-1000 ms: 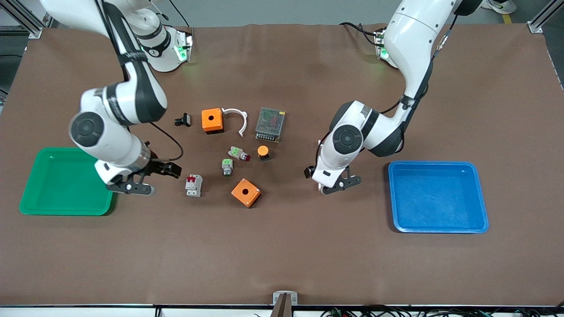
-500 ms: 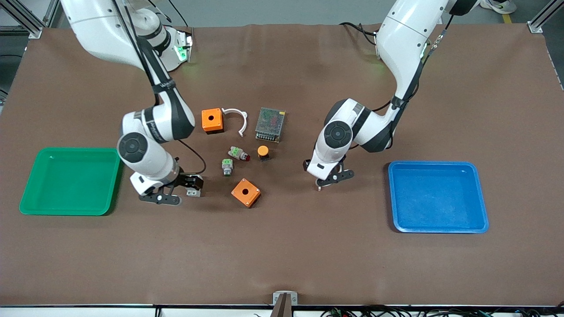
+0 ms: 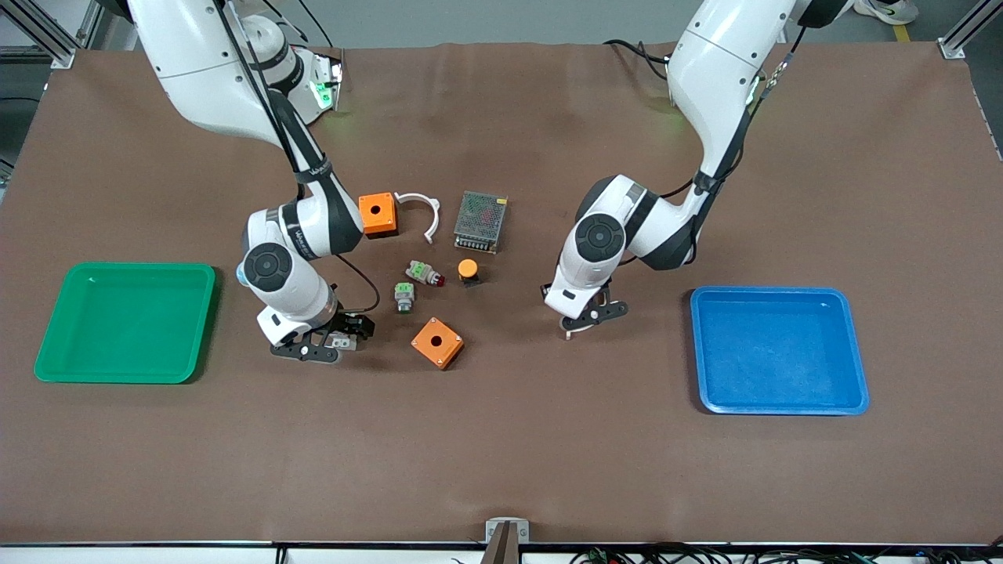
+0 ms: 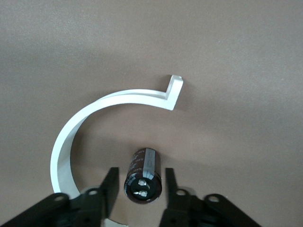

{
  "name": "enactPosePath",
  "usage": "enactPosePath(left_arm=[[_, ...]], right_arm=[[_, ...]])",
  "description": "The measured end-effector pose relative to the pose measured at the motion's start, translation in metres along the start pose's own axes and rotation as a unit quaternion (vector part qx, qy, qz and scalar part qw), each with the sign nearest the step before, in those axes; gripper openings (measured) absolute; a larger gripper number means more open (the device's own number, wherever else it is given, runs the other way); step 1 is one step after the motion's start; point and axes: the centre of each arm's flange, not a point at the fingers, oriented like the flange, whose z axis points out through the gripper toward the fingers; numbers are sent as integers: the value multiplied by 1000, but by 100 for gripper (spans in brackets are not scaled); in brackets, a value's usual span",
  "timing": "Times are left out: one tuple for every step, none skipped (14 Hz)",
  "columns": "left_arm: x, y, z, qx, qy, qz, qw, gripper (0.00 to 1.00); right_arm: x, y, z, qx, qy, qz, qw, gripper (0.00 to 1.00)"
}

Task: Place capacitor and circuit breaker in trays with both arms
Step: 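Close the right gripper on the breaker while the left gripper grasps the capacitor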

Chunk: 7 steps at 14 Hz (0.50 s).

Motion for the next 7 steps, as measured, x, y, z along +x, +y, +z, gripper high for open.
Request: enactPosePath(left_arm=[[0, 0, 0, 0, 0, -1, 1000, 39], [0, 0, 0, 0, 0, -8, 1000, 34], [0, 0, 1, 0, 0, -15, 1000, 34], [0, 0, 0, -1, 1, -18, 1000, 34], [1, 1, -1, -3, 3, -20, 1000, 34], [3, 1, -5, -7, 6, -20, 1000, 34], [6, 1, -13, -11, 10, -22, 1000, 34]], right_arm=[[0, 0, 3, -1, -1, 0, 1000, 100], [-1, 0, 5, -2, -2, 0, 1000, 98], [-1, 1, 7, -2, -3, 0, 1000, 96], [-2, 1, 8, -3, -4, 0, 1000, 88], [-2, 1, 9, -4, -5, 0, 1000, 75], [-2, 1, 10, -4, -6, 0, 1000, 65], [-3, 2, 10, -4, -7, 0, 1000, 52]])
